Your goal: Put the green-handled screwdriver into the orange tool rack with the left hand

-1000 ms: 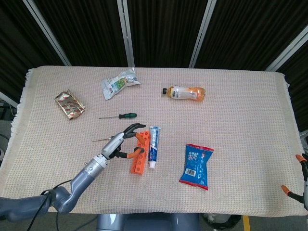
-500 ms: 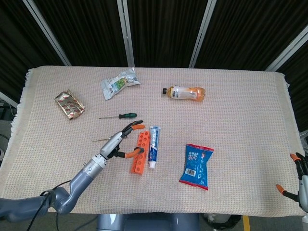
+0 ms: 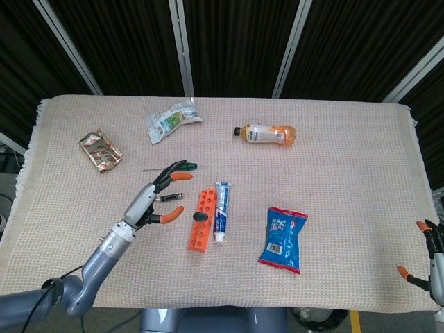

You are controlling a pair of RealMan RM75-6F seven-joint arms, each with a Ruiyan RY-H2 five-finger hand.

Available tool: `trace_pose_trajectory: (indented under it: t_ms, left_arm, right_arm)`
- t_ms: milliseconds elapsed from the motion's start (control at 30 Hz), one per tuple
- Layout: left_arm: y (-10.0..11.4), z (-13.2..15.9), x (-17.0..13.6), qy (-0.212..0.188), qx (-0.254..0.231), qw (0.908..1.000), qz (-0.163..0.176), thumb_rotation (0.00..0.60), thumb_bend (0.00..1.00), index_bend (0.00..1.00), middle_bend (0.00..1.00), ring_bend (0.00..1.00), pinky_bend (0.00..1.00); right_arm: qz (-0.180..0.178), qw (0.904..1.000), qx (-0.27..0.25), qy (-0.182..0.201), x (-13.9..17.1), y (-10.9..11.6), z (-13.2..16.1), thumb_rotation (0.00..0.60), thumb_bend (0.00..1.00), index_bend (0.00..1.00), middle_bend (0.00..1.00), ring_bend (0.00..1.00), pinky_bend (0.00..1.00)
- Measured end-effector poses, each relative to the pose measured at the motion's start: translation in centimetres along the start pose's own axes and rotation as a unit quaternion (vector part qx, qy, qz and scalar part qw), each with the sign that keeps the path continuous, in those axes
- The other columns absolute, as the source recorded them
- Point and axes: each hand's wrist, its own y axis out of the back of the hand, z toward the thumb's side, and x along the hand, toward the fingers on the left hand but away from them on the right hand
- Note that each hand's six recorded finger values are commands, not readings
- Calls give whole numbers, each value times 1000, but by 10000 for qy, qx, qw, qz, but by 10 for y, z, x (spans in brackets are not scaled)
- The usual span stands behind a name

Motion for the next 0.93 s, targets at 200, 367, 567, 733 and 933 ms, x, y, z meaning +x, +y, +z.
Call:
trace_pose_trajectory:
  t_ms: [200, 367, 567, 733, 933]
  left_arm:
    - [35, 5, -29, 349, 1400, 9881, 535, 366, 379, 377, 65, 0, 0]
    - [77, -2, -82, 1036, 2503, 9560, 1130, 377, 378, 384, 73, 0, 0]
    - [103, -18, -149, 1807, 3202, 9193, 1407, 385, 379, 373, 68, 0, 0]
    - [108, -30, -196, 2271, 3606, 8949, 1323, 399, 378, 369, 60, 0, 0]
    - [106, -37, -221, 2505, 3683, 8867, 1239, 398, 377, 361, 56, 0, 0]
  right_arm:
    - [32, 9999, 60, 114, -6, 0, 8, 600, 0, 131, 87, 0, 10]
    - [68, 9995, 119, 268, -13, -2, 17, 600, 0, 131, 87, 0, 10]
    - [88, 9986, 221, 477, -22, -6, 31, 600, 0, 123, 57, 0, 11]
    - [116, 9976, 243, 640, -26, -12, 44, 600, 0, 104, 32, 0, 0]
    - [147, 9971, 244, 706, -27, -15, 50, 600, 0, 104, 32, 0, 0]
